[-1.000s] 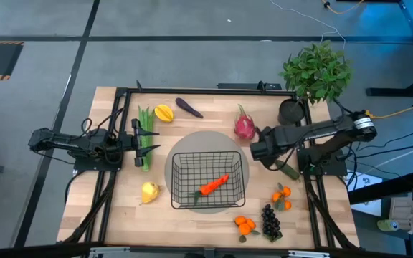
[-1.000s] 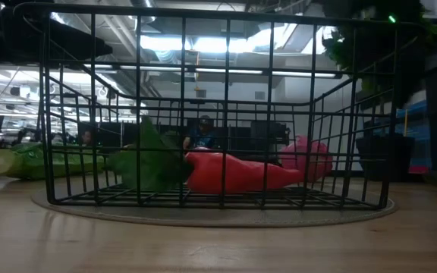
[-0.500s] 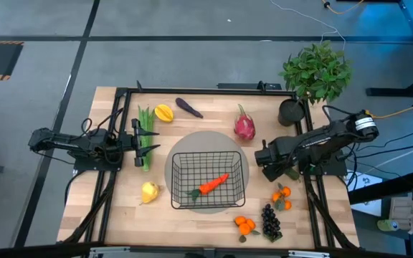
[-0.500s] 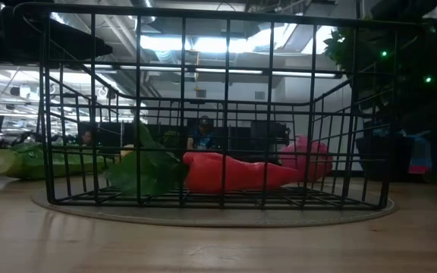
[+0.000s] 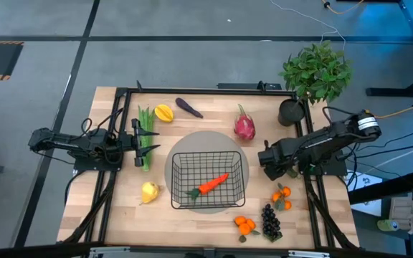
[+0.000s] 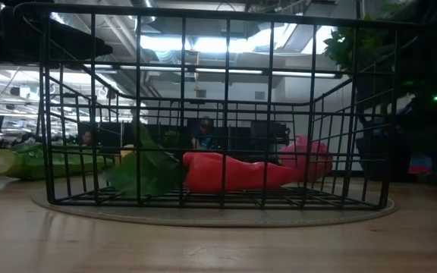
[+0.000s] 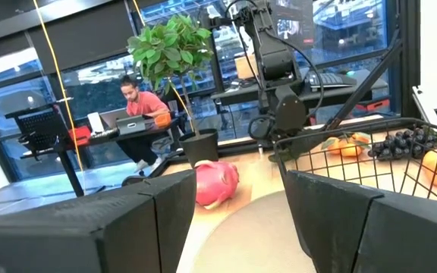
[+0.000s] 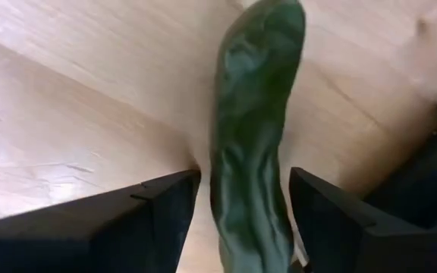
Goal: Build produce basket
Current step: Put the chili pepper into the wire basket
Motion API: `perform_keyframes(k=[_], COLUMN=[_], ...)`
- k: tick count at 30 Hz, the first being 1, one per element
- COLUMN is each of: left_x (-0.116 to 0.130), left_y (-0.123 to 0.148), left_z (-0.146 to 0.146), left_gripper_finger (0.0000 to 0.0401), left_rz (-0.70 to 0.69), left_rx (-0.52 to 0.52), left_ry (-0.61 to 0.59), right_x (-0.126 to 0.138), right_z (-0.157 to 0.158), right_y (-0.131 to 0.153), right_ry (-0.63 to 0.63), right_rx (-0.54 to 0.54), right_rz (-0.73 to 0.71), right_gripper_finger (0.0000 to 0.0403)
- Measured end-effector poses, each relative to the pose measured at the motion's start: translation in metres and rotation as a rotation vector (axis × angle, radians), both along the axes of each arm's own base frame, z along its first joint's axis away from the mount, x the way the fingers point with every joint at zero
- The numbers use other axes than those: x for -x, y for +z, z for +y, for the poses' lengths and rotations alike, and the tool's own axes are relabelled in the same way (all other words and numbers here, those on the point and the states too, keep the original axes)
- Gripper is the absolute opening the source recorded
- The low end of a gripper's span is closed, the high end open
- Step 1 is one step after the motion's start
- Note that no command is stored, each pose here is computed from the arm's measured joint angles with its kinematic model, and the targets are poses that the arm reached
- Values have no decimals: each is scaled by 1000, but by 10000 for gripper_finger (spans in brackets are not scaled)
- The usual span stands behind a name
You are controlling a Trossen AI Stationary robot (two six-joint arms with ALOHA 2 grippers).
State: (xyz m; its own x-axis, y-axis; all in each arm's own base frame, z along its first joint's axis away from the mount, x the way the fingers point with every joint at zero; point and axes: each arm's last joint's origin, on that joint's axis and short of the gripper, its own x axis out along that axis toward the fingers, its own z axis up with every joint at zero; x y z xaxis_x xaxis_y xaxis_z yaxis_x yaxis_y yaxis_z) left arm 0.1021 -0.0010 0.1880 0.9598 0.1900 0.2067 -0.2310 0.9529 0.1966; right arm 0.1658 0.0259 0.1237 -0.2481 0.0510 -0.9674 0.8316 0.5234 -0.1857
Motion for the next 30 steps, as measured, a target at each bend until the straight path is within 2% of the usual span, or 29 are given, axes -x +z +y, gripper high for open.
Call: perform_keyframes(k=[4, 6, 10, 11, 16, 19, 26, 28, 30], left_x=[0, 0, 0, 0, 0, 0, 0, 0, 0], left_y=[0, 0, 0, 0, 0, 0, 0, 0, 0], left_z=[0, 0, 0, 0, 0, 0, 0, 0, 0], left_gripper_finger=[195, 195, 195, 195, 195, 195, 195, 195, 195], left_rz=[1, 4, 4, 4, 5, 4, 4, 4, 4], left_rx=[-2, -2, -2, -2, -3, -2, -2, -2, -2], left_ry=[0, 1, 1, 0, 0, 0, 0, 0, 0], right_x=[-6, -10, -14, -16, -32, -46, -84, -96, -109], right_z=[0, 0, 0, 0, -4, -6, -12, -11, -7], right_y=[6, 7, 8, 10, 31, 54, 127, 145, 158], right_ry=[-184, -170, -96, -80, -35, 42, 192, 256, 369], right_rx=[87, 102, 125, 150, 367, 497, 958, 992, 910], right_rz=[-2, -33, -80, -94, -162, -211, -413, -469, -537], right_gripper_finger=[186, 151, 44, 33, 33, 33, 33, 33, 34])
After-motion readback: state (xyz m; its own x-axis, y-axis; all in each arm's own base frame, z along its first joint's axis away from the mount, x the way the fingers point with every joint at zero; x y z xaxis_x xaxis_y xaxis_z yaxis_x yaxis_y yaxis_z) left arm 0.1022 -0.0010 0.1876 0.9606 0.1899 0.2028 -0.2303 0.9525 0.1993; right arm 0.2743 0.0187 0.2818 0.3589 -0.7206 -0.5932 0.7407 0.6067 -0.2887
